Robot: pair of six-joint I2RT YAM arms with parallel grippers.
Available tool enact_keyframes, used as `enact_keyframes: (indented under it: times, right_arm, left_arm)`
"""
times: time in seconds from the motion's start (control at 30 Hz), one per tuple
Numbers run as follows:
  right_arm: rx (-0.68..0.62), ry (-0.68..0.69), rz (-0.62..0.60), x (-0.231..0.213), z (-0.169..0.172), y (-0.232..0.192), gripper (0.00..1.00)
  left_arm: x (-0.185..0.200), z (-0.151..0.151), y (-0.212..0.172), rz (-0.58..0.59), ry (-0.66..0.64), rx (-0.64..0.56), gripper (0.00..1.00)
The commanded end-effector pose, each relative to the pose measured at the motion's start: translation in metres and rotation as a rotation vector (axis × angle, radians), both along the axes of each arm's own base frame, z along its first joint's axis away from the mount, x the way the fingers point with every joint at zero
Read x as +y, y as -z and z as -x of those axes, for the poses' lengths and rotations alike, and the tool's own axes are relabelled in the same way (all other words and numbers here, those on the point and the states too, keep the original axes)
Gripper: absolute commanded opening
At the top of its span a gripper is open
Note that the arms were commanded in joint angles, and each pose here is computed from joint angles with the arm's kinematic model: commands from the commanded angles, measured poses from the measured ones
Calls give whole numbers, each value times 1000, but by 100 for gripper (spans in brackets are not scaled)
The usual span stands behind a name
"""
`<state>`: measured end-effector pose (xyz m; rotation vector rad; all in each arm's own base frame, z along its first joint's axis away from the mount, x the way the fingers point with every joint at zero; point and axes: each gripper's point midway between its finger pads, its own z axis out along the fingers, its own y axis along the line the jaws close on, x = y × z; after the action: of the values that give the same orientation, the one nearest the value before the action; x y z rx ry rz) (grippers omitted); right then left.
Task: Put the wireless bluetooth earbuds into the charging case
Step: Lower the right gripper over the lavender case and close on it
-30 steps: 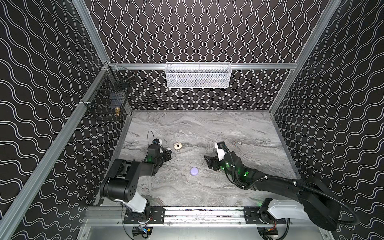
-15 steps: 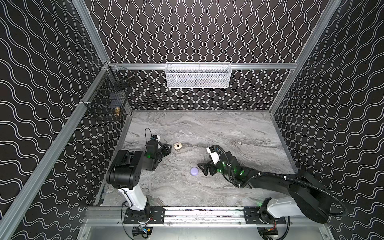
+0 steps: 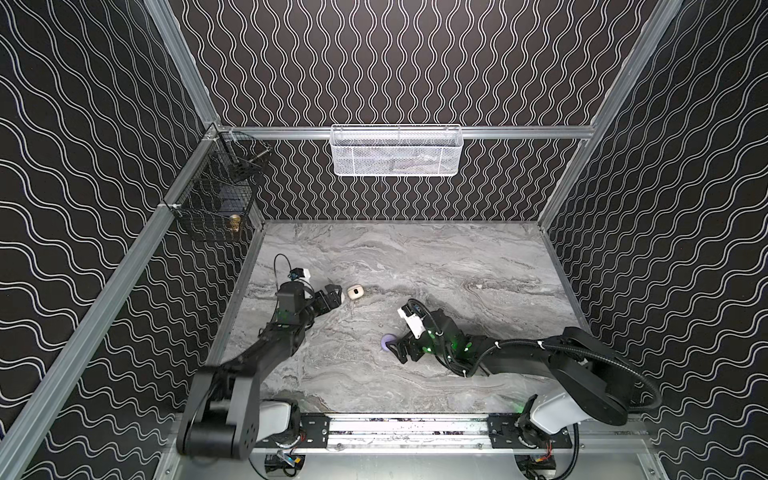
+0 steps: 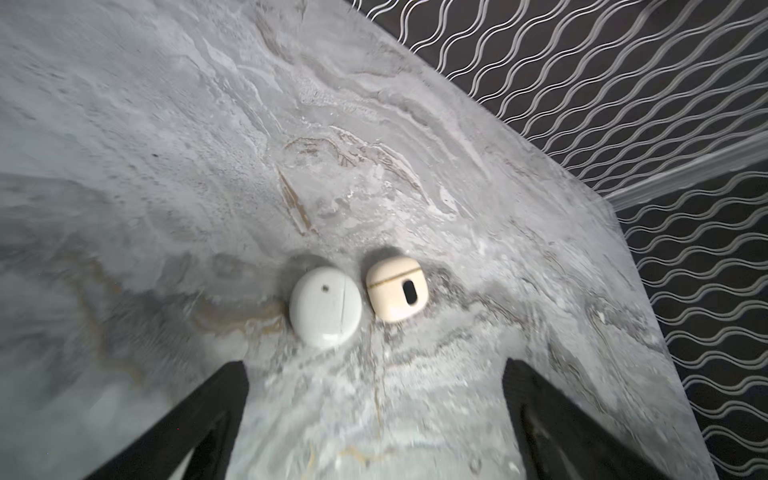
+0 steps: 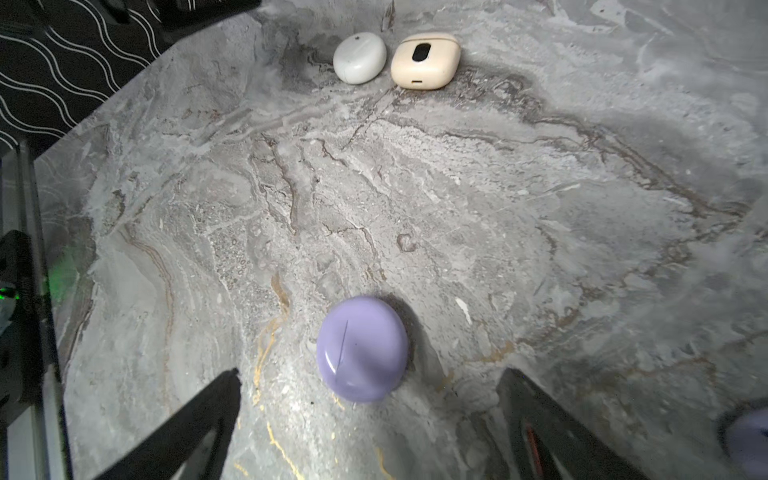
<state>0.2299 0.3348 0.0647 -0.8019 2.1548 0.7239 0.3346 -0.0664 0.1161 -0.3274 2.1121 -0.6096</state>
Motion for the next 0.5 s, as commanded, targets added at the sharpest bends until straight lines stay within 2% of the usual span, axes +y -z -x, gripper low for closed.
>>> enact_keyframes:
  times: [0.0, 0.13, 0.23, 0.33, 0.4, 0.47]
  right_arm:
    - [5, 22, 27, 1, -4, 7, 99]
    - [9, 24, 82, 8, -3, 17, 99]
    - [1, 25, 131, 17, 6, 21, 98]
    - [53, 57, 123, 24, 13, 28, 98]
    - [109, 44, 102, 33, 21, 37, 97]
    - [122, 71, 131, 36, 22, 45, 96]
  left_arm:
    - [6, 35, 17, -43, 5, 64, 99]
    - [6, 52, 5, 2, -14, -8, 99]
    - [11, 57, -6, -27, -27, -7, 99]
    - [15, 65, -12, -83, -22, 17, 99]
    - [27, 71, -6, -133, -67, 46, 99]
    - [29, 72, -2, -126, -89, 35, 99]
